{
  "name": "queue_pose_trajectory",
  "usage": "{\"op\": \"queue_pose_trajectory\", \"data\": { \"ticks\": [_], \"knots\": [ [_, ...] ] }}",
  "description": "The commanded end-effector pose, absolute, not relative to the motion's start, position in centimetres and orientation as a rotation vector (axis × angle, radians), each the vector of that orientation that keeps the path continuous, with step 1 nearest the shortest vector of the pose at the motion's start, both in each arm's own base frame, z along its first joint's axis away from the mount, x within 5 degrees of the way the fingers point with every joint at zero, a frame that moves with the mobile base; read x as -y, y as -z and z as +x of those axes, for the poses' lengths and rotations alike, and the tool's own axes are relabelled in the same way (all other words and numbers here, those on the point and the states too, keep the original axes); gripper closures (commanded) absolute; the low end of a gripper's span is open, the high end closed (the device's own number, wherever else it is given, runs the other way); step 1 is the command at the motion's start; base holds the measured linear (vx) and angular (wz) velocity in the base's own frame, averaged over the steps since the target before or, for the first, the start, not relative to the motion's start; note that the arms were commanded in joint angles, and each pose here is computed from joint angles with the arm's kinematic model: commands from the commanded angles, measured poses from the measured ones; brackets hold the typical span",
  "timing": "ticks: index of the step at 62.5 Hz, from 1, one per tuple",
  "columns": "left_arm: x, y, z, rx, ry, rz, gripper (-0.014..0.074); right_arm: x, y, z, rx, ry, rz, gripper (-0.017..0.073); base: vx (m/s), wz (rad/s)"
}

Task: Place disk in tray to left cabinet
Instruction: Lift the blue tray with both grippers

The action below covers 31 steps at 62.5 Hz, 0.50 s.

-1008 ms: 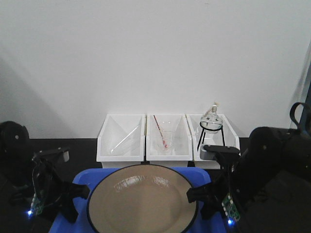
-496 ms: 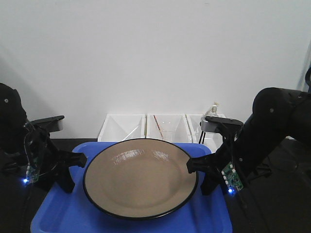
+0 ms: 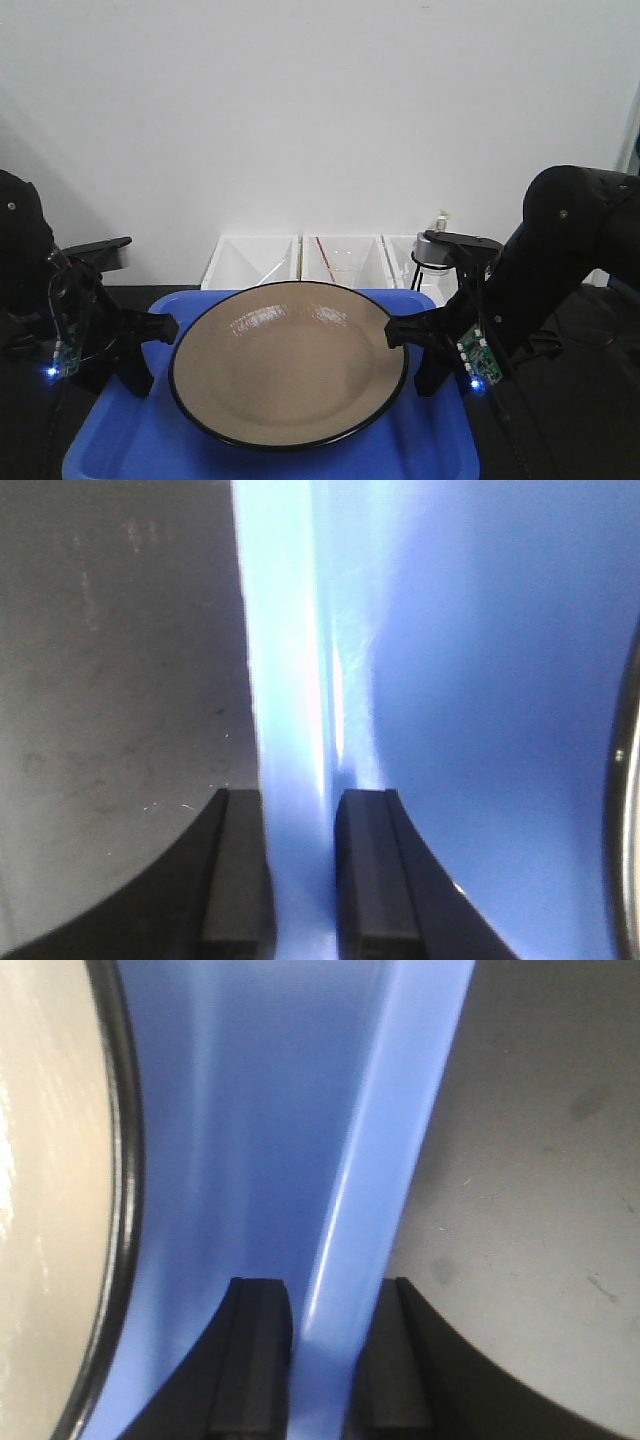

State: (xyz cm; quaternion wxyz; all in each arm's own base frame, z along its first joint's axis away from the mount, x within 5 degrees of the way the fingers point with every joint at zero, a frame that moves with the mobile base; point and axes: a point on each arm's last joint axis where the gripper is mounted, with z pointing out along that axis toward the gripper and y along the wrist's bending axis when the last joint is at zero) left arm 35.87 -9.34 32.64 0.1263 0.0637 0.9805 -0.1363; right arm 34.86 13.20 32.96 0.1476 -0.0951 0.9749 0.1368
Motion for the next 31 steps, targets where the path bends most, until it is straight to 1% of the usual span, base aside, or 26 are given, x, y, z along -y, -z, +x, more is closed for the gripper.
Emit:
{"op": "queue_pose_trajectory", "data": {
  "ticks": [1, 31],
  "knots": [
    [9.91, -35.93, 34.82, -2.739, 0.484, 0.18, 0.0594, -13.31, -36.42, 33.88, -2.677, -0.483, -0.277, 0.0563, 0.0, 0.0],
    [9.91, -35.93, 34.82, -2.739, 0.483, 0.18, 0.0594, -13.31, -36.42, 33.87, -2.678, -0.483, -0.278, 0.0563, 0.0, 0.0]
  ]
}}
